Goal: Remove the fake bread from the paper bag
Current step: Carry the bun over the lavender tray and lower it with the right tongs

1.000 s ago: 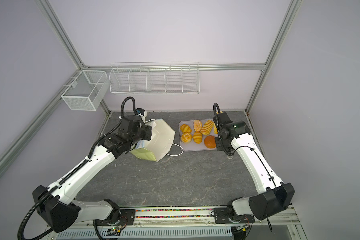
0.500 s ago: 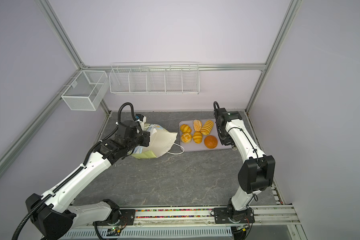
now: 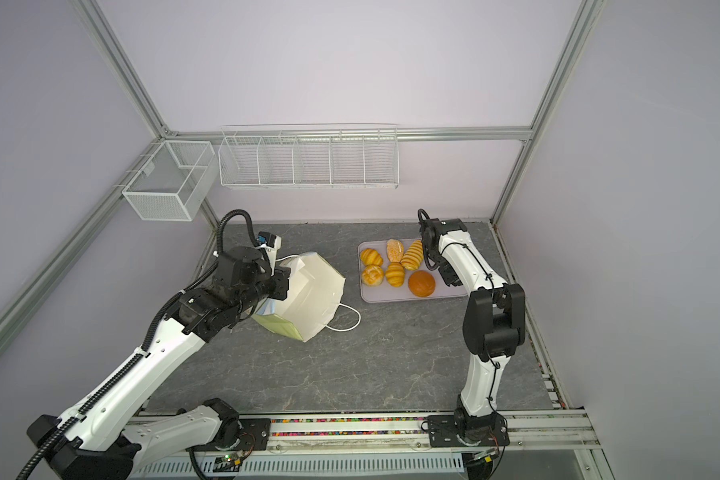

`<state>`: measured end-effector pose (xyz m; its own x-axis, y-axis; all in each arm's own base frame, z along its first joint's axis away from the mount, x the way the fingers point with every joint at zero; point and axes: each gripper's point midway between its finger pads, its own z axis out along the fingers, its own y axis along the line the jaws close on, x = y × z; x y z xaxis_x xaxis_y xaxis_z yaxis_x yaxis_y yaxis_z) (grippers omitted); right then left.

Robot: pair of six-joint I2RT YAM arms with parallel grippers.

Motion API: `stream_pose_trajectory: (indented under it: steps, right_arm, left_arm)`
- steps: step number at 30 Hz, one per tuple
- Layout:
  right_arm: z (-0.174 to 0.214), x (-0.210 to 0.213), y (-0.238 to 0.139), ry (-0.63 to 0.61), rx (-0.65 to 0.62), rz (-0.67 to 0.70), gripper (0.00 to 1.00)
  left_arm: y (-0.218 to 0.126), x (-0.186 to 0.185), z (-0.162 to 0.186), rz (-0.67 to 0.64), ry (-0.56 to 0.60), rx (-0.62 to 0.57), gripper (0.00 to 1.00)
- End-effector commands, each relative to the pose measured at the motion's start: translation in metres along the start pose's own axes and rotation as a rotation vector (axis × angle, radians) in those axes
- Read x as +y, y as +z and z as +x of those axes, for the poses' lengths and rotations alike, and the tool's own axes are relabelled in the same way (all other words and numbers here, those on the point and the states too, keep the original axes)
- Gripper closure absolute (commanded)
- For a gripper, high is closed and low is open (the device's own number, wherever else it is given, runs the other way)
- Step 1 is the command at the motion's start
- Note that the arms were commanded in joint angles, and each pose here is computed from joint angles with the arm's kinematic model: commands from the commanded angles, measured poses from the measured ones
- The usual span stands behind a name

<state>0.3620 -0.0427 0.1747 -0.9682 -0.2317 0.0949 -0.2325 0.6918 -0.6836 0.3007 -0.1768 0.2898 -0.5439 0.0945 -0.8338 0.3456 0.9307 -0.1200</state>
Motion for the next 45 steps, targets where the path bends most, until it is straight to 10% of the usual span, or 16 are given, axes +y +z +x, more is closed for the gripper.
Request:
stream_pose_trajectory:
  steps: [1, 27, 45]
  right_arm:
    - [-0.005, -0.007, 0.002, -0.012, 0.011, 0.081, 0.93]
    - [-0.021, 0.08, -0.026, -0.097, -0.029, -0.095, 0.62]
    - [-0.016, 0.058, -0.067, -0.04, -0.097, -0.057, 0.67]
  left_arm:
    - [-0.003, 0.006, 0.005, -0.022, 0.009, 0.013, 1.0]
    - [-0.003, 0.011, 0.006, -0.048, 0.027, 0.009, 1.0]
    - [-0.006, 0.011, 0.004, -0.048, 0.028, 0.005, 1.0]
